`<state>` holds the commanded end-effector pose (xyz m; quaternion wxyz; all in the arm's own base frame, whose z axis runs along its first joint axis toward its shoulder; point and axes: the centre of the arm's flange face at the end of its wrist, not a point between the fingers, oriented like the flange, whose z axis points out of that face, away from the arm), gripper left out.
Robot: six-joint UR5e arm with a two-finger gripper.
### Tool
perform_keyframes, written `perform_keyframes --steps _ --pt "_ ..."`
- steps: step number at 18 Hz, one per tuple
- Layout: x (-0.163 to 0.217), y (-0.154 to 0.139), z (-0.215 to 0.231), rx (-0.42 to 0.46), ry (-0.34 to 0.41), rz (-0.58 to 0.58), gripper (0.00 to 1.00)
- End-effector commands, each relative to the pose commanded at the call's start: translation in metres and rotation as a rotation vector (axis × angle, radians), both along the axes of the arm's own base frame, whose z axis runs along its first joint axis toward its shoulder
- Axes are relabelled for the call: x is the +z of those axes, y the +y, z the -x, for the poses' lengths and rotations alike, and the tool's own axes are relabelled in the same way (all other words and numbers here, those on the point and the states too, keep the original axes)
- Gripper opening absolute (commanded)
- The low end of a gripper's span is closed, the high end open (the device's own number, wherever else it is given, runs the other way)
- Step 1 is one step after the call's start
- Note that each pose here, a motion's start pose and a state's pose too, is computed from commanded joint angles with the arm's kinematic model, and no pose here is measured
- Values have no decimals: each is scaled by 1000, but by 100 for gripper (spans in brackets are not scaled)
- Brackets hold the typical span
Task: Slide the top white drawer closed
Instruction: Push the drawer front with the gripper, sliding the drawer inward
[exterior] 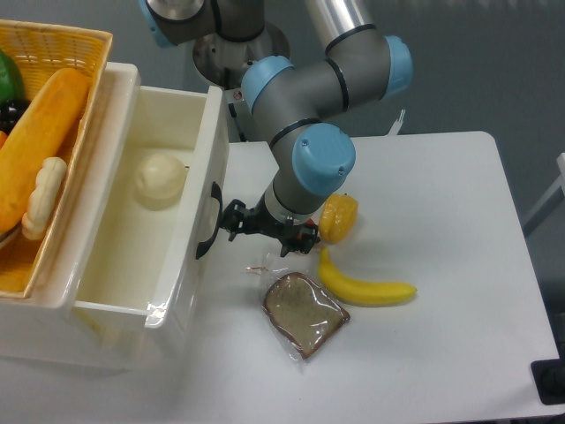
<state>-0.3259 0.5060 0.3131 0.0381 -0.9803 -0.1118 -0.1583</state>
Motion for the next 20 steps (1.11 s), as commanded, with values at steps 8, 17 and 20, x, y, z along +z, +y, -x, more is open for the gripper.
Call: perform_keyframes --steps 8,17,20 --pt "1 16 -26 -47 2 1 100" --pt "2 22 -37 -67 4 0 100" --pt "2 24 -42 -74 4 0 100"
